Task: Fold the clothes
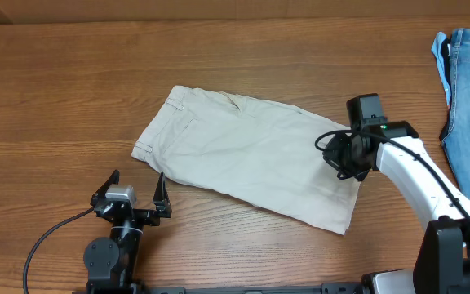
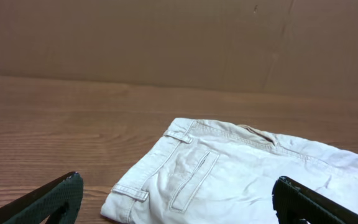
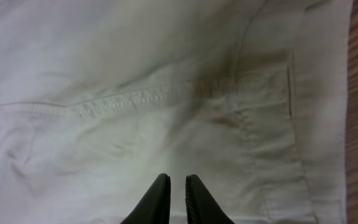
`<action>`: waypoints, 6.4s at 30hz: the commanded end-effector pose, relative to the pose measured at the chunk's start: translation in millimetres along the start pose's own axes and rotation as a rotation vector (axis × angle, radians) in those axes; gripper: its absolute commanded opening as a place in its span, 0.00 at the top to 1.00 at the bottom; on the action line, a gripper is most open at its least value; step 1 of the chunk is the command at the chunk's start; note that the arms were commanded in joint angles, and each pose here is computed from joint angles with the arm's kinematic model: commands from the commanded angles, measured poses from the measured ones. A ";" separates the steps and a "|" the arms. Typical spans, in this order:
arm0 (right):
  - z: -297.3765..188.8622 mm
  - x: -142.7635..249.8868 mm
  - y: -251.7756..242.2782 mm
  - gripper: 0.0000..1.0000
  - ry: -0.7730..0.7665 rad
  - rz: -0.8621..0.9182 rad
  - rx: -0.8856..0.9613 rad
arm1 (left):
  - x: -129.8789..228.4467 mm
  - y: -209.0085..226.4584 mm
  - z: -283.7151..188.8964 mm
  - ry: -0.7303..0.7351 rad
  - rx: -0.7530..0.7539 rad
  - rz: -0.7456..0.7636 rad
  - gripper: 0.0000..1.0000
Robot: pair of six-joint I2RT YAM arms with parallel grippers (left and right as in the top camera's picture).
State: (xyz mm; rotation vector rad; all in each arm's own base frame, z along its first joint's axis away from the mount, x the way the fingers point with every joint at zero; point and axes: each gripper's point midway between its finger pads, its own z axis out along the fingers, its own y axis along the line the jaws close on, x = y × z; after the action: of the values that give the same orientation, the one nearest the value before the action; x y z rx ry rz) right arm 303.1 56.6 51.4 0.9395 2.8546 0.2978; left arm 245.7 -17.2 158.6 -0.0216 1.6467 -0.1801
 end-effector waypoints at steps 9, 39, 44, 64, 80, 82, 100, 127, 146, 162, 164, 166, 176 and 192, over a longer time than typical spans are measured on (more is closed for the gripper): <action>55.1 2.0 -5.3 0.91 0.072 0.051 0.036 | 2.3 5.8 0.3 0.003 -0.028 0.017 0.00; 74.0 -107.4 34.9 0.86 -0.275 -0.036 -0.211 | 2.3 5.8 0.3 0.003 -0.028 0.017 0.00; 79.4 -115.3 58.7 0.86 -0.273 -0.071 -0.315 | 2.3 5.8 0.3 0.003 -0.028 0.017 0.00; -117.6 -206.1 95.1 0.37 -0.328 -0.112 -0.239 | 2.3 5.8 0.3 0.003 -0.028 0.017 0.00; -228.7 -115.0 65.7 0.00 -0.222 -0.097 -0.213 | 2.2 4.0 0.3 0.002 -0.018 -0.001 0.00; -234.0 -106.5 59.9 0.00 -0.214 -0.093 -0.200 | -0.4 3.5 0.3 -0.008 -0.015 -0.020 0.00; -248.8 -84.3 25.8 0.00 -0.219 -0.035 -0.076 | -90.8 -59.5 -25.2 0.131 0.258 -0.063 0.00; -217.1 -87.4 10.8 0.00 -0.180 -0.012 0.010 | 42.1 -23.3 69.7 1.085 -0.017 -0.402 0.00; -165.2 -90.5 2.7 0.00 -0.129 0.083 0.038 | 107.3 26.7 85.9 1.185 -0.375 -0.453 0.09; -133.9 -86.2 -11.0 0.00 -0.097 0.106 0.088 | 143.2 28.7 93.6 1.250 -0.375 -0.465 0.43; -127.3 -85.6 -12.5 0.00 -0.093 0.106 0.091 | 144.4 29.0 94.6 1.249 -0.375 -0.465 0.58; -118.6 -85.3 -14.4 0.00 -0.089 0.107 0.094 | 144.3 29.0 95.3 1.246 -0.374 -0.464 0.73; -57.6 -82.7 -25.8 0.00 -0.085 0.106 0.084 | 143.1 39.1 94.8 1.227 -0.434 -0.519 0.96; -4.9 -63.4 -8.0 0.00 0.047 0.086 -0.019 | 135.9 99.1 83.8 1.156 -0.594 -0.690 0.96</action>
State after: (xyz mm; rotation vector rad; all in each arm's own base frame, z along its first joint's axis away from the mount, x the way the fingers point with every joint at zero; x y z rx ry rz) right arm 351.3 -3.8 69.3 1.0820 2.7988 0.2889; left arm 324.9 46.5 6.5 -1.0894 2.7484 -0.2721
